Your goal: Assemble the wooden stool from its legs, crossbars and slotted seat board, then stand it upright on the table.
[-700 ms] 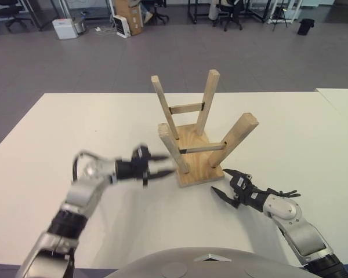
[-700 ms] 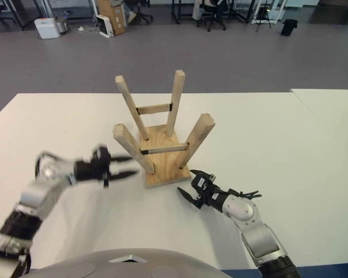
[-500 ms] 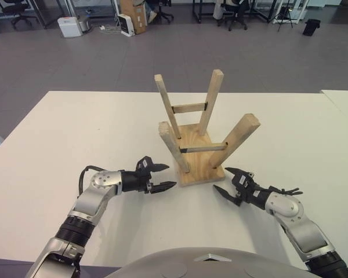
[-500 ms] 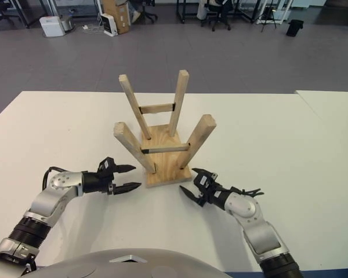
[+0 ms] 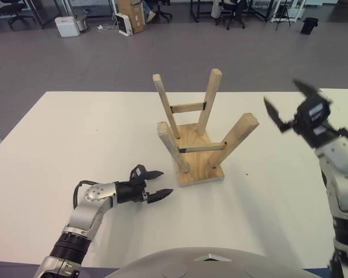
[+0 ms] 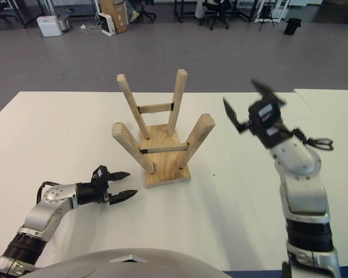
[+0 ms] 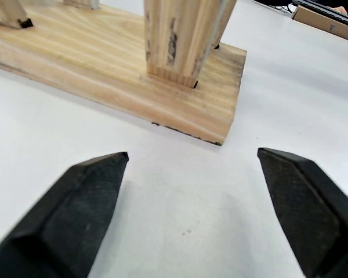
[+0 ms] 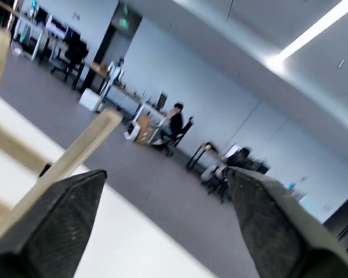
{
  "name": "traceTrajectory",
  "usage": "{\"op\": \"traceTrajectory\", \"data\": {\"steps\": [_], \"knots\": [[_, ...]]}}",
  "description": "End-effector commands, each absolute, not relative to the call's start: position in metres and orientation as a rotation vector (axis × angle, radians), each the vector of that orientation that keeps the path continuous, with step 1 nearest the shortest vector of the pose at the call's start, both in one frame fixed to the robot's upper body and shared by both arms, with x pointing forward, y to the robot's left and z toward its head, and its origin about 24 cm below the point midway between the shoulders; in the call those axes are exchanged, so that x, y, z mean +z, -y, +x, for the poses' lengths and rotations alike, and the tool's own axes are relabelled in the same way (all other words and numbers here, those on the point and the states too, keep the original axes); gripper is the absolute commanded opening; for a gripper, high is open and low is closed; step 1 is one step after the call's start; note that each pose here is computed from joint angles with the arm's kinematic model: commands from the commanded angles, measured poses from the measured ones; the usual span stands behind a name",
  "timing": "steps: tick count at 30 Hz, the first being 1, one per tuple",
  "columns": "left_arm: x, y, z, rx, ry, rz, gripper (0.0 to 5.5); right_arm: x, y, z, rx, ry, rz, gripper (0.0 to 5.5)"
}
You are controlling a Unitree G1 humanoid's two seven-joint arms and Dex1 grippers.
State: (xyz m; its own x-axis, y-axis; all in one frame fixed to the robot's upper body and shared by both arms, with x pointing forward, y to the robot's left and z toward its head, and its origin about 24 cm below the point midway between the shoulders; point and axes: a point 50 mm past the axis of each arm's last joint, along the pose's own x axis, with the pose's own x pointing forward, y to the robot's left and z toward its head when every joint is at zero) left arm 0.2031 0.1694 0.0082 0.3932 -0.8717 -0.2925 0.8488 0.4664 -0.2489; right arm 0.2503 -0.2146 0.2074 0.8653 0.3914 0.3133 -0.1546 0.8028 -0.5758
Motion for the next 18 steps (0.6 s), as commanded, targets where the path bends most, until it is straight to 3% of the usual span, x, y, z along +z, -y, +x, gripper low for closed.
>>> {"op": "traceTrajectory", "data": {"steps": [1,4,5,7,10,14,18], "knots": [[0.006,-0.164,0.202,-1.064,-0.396,-0.092,4.11,0.243,0.139,0.237,0.399,0.679,-0.584,3.82],[0.003,-0.161,0.199,-1.066,-0.394,-0.096,4.11,0.212,0.104,0.234,0.505,0.57,-0.582,3.82],[0.004,-0.16,0.199,-1.079,-0.396,-0.079,4.11,0.189,0.1,0.237,0.521,0.457,-0.488,3.82],[0.009,-0.16,0.207,-1.084,-0.381,-0.051,4.11,0.135,0.1,0.238,0.55,0.236,-0.482,3.82],[0.021,-0.165,0.223,-1.067,-0.332,-0.029,4.11,0.071,0.109,0.222,0.71,0.014,-0.727,3.82],[0.025,-0.175,0.235,-1.065,-0.35,0.038,4.11,0.06,0.112,0.222,0.756,-0.007,-0.846,3.82],[0.038,-0.183,0.237,-1.06,-0.29,0.021,4.11,0.089,0.108,0.234,0.653,0.106,-0.771,3.82]]}}
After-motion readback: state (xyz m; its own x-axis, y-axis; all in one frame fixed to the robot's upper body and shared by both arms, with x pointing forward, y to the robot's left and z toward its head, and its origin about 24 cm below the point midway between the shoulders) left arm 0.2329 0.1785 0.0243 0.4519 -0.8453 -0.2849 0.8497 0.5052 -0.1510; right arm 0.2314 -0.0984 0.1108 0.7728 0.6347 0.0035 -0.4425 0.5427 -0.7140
